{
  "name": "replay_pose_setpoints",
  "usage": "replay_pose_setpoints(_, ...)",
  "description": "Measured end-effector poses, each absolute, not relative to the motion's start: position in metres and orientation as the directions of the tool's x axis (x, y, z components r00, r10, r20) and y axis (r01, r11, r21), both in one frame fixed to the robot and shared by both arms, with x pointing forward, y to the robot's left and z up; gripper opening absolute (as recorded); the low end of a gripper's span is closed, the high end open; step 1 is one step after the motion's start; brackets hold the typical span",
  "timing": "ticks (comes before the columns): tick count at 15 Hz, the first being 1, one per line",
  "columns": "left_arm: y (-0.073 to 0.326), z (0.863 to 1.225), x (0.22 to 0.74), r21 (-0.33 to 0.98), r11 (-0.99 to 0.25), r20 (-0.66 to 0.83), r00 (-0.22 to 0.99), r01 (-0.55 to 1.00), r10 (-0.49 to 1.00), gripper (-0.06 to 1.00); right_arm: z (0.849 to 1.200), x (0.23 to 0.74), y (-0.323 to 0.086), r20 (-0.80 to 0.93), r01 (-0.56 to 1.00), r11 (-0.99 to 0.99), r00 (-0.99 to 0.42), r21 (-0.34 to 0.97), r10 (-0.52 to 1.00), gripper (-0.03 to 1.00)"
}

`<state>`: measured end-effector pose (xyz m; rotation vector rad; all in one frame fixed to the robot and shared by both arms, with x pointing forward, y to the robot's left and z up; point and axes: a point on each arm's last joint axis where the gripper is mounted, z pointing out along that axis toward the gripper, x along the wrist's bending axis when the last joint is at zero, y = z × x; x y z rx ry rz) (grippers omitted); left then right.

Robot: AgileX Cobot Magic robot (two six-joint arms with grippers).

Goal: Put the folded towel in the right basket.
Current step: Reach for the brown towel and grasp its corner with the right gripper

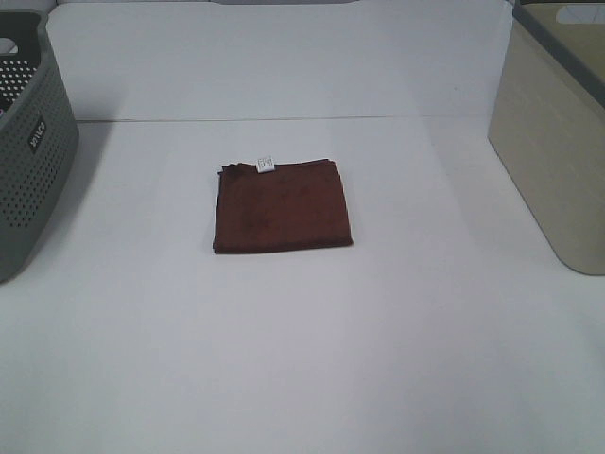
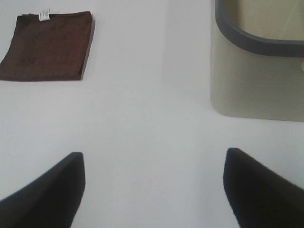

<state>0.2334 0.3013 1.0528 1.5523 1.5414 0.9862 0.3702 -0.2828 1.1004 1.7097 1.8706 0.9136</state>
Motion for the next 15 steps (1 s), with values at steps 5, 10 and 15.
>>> replay_pose_setpoints(5,0.301,1.053,0.233,0.896,-0.020,0.028,-0.010,0.444,1.000,0.88,1.095,0.443,-0.277,0.199,0.857,0.015,-0.137,0.515,0.970,0.77)
replay_pose_setpoints(10,0.301,1.053,0.233,0.896,-0.020,0.028,-0.010,0.444,1.000,0.88,1.063,0.489,-0.254,0.268,0.932,0.070,-0.174,0.356,0.948,0.76)
replay_pose_setpoints(15,0.301,1.053,0.233,0.896,-0.020,0.028,-0.010,0.444,1.000,0.88,1.026,0.538,-0.192,0.286,0.933,0.219,-0.301,0.287,0.910,0.76)
